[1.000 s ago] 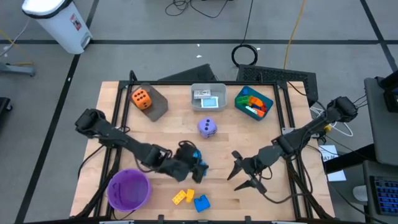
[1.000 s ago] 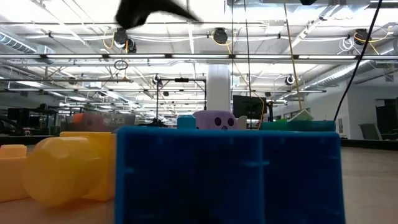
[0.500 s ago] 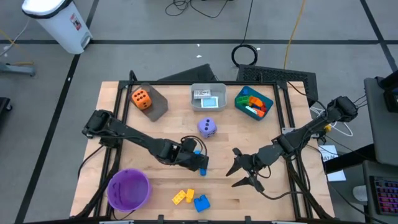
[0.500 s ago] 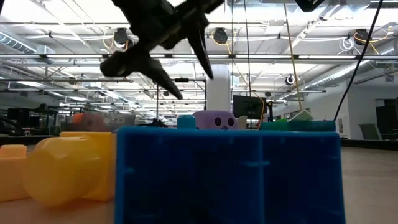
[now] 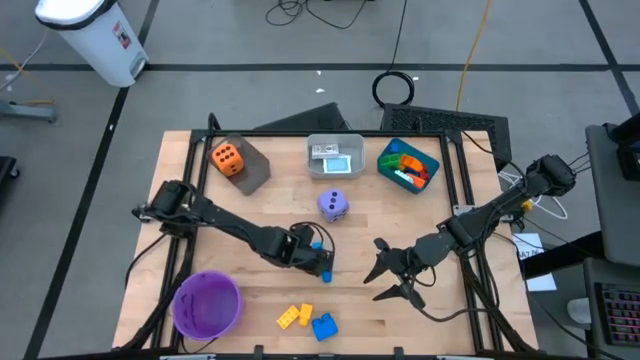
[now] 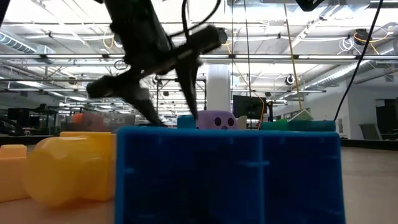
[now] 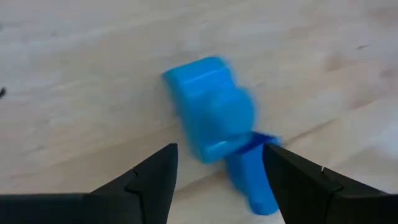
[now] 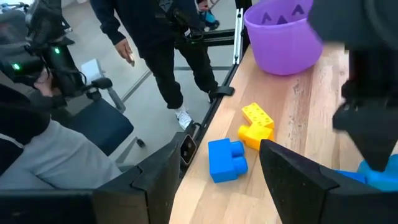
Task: Pick & Place Toys
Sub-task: Put the blue game piece into the blue bin
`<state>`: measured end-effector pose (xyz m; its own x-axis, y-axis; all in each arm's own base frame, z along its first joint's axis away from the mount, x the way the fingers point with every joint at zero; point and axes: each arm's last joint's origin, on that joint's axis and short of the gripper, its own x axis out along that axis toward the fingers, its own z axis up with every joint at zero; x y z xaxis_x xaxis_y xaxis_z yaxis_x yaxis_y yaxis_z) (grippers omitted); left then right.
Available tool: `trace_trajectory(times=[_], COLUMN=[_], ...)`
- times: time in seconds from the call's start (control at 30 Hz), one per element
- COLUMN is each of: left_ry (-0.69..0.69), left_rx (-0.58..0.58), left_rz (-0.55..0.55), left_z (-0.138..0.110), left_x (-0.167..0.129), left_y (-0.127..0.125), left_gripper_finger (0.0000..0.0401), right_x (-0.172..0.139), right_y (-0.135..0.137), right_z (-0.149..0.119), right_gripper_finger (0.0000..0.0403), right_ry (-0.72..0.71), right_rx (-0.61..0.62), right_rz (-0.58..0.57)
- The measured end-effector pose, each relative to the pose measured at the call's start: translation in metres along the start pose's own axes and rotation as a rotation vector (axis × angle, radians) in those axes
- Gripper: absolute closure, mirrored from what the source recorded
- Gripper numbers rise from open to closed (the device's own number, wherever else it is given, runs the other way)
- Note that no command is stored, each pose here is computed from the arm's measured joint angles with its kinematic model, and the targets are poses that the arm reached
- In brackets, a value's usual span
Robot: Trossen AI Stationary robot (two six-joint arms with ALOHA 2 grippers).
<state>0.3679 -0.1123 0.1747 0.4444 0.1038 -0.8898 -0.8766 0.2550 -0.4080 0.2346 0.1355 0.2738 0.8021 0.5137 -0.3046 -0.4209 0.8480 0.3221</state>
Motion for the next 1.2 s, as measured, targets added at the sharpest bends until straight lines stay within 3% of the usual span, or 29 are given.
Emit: trace_trajectory(times=[0.33, 0.63, 0.73, 0.93, 1.2], left_ry=[0.019, 0.057, 0.059, 0.003, -0.053], left_rx=[-0.026, -0.041, -0.061, -0.063, -0.087], left_rz=[0.064, 0.21, 0.188, 0.037, 0.108], left_z=[0.003, 0.012, 0.01, 0.009, 0.026], left_x=[0.02, 0.02, 0.02, 0.017, 0.02], left_y=[0.006, 0.019, 0.017, 0.003, 0.01], left_gripper_finger=[0.016, 0.016, 0.016, 0.016, 0.016], right_x=[0.0, 0.0, 0.0, 0.0, 0.0], right_y=[0.0, -0.001, -0.001, -0.002, -0.002], right_z=[-0.001, -0.003, -0.003, -0.006, -0.007], right_gripper_finger=[0.0191, 0.02, 0.0202, 0.0202, 0.0202], right_ry=[0.009, 0.029, 0.033, 0.064, 0.078], right_rx=[0.005, 0.009, 0.009, 0.003, 0.004], right_rz=[0.0, -0.004, -0.005, -0.015, -0.019])
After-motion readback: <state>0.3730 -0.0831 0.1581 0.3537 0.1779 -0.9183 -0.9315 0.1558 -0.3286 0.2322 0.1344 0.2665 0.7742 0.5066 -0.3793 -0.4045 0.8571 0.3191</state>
